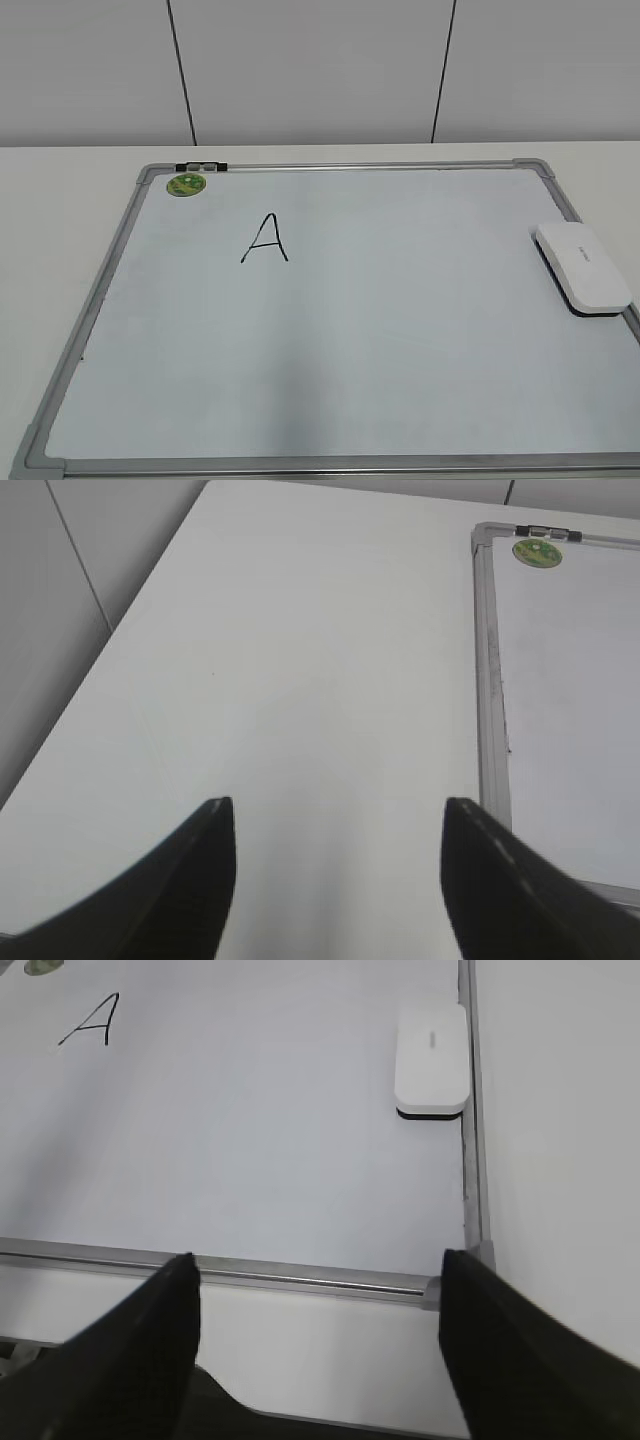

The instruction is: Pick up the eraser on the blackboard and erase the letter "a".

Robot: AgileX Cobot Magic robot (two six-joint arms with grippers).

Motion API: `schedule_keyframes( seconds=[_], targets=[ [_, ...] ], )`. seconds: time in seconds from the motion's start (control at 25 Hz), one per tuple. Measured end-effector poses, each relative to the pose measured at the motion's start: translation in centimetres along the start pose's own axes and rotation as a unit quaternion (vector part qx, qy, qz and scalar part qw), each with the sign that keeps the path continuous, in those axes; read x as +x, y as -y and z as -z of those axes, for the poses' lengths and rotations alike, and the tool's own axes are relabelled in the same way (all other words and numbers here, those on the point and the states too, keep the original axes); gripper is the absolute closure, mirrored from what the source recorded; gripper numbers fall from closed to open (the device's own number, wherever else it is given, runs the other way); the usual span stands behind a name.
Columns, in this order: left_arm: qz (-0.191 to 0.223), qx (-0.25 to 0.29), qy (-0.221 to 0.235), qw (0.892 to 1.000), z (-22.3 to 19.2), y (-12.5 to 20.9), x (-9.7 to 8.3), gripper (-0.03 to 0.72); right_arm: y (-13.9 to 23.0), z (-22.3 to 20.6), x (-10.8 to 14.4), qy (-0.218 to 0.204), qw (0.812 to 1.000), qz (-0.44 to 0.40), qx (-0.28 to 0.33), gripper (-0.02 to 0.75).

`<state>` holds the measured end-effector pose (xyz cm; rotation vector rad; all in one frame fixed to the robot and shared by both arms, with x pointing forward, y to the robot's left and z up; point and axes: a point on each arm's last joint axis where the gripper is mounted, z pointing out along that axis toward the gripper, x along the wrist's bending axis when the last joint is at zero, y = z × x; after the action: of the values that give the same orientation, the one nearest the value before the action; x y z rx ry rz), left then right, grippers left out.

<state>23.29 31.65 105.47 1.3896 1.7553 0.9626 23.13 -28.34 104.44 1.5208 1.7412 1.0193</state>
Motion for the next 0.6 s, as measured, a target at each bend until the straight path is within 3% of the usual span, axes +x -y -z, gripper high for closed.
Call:
schedule_keyframes(
  seconds=[0.6],
  targets=[
    [0.001, -0.001, 0.000, 1.000, 0.14, 0.18, 0.06, 0.215, 0.15, 0.18, 0.07, 0.005, 1.000, -0.002, -0.008, 0.186]
  ],
)
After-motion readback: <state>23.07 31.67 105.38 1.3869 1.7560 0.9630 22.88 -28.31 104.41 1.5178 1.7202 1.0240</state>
